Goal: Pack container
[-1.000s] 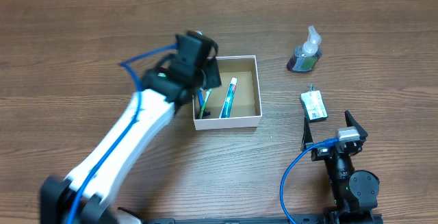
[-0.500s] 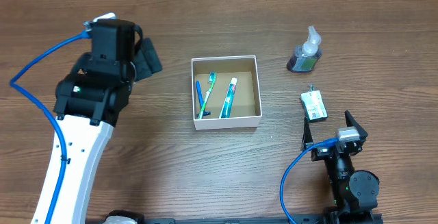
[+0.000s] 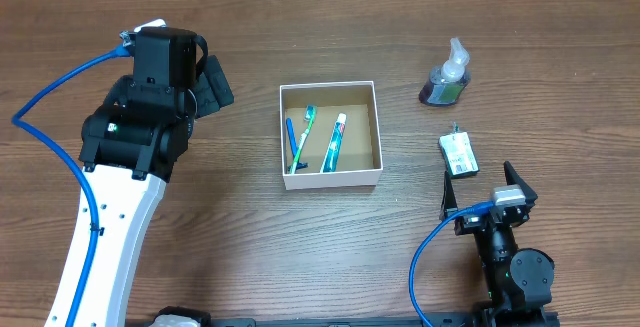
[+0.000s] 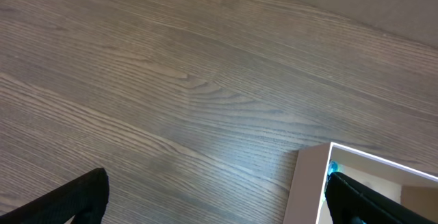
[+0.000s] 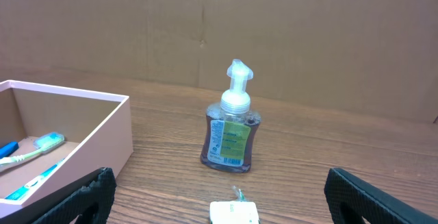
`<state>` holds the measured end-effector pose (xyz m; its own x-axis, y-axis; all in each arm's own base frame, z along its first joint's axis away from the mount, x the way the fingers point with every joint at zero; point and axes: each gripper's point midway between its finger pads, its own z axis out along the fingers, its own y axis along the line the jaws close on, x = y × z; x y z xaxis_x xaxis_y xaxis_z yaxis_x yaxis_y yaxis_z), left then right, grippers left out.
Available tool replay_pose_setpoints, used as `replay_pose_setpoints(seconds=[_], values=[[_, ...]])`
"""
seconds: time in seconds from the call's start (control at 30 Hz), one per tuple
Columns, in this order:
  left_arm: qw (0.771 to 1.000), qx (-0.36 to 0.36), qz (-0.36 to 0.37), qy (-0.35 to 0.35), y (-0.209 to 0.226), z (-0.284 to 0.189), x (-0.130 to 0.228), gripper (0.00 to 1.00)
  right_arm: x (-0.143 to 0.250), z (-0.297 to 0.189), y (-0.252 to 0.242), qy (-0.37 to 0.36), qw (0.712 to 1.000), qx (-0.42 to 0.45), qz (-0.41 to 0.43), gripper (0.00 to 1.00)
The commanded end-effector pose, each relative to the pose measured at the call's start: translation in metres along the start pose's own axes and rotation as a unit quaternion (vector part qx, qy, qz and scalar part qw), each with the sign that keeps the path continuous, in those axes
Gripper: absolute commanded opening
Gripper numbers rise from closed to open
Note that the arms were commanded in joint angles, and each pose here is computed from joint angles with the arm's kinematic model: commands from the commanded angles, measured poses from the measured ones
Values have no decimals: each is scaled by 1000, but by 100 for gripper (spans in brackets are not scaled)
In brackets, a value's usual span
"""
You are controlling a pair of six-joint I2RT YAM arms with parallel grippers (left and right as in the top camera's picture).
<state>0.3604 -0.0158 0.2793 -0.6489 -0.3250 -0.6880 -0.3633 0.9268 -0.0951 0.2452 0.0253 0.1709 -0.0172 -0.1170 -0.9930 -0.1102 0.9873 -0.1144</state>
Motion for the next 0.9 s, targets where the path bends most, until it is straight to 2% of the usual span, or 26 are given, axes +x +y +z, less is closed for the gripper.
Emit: replay_pose_setpoints(seconds=[0.0,0.77,0.87], values=[[1000,-8,9,-6,2,0,-5,100,1,0,-1,-3,1000,3,-3,100],[1000,-8,9,-6,2,0,-5,100,0,0,5,-6,1000,-13,-1,100],[1000,-8,9,-6,2,0,-5,100,-25,-3,21,-60,996,-65,-3,100]])
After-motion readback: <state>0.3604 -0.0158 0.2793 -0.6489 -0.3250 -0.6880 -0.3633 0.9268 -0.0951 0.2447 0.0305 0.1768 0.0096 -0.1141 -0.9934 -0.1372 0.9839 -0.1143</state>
